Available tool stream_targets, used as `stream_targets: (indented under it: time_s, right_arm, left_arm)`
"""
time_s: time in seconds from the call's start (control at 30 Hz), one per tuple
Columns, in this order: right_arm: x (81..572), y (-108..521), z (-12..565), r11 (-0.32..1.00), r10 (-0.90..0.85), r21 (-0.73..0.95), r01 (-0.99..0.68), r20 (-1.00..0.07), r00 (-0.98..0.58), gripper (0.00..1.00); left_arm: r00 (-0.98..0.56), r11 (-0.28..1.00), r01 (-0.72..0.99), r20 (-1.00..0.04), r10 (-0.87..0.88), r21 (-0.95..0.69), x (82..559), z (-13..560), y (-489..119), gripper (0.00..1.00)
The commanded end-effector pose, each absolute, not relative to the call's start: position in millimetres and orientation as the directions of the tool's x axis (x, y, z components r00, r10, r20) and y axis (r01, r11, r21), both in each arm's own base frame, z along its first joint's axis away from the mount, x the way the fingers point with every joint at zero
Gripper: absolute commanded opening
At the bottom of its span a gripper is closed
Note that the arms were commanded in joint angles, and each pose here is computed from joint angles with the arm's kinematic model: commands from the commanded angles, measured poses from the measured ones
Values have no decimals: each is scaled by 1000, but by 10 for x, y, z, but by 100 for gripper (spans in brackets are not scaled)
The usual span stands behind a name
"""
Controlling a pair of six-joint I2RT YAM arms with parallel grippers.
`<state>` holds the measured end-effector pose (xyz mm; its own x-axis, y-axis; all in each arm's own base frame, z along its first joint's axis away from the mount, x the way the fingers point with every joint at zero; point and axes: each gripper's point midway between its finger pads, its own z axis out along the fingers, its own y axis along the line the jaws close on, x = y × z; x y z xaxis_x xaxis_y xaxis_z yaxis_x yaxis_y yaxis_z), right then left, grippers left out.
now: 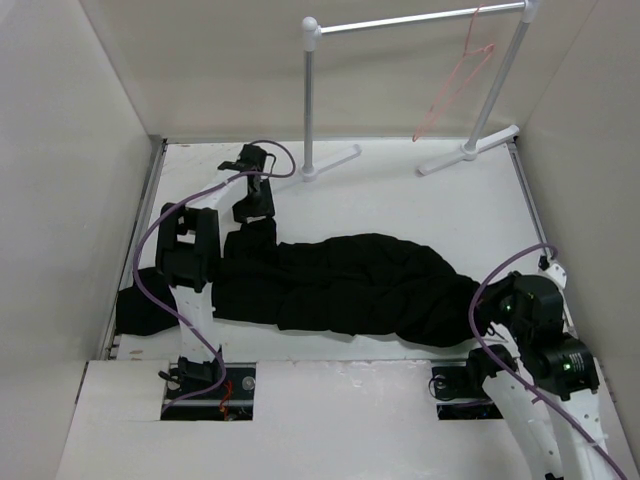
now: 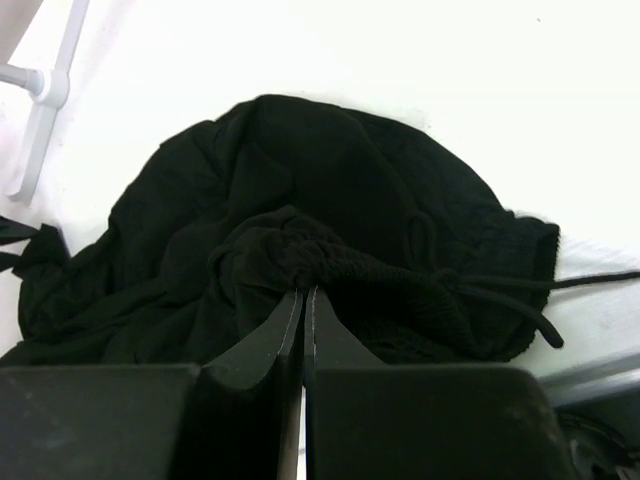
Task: Place the trousers on the hanger
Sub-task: Flatten out the trousers at the center of the board.
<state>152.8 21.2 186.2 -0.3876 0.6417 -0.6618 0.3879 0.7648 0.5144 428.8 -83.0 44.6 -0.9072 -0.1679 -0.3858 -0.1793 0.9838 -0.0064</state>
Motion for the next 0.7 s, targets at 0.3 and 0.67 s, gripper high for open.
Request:
stream_targets:
  time_s: [0.3,0.67]
  right_arm:
    - [1851,393,1999,754,657,588,294,-661,-362,5]
    - [2104,483,2847,782,619,613,110,-746,-244,3]
  left_arm:
    - [-740,903,-421,-541,-399,-91,4439,1020,-296,0]
    - [-38,444,-723,-612,-790,-529,4788,2639,1386,0]
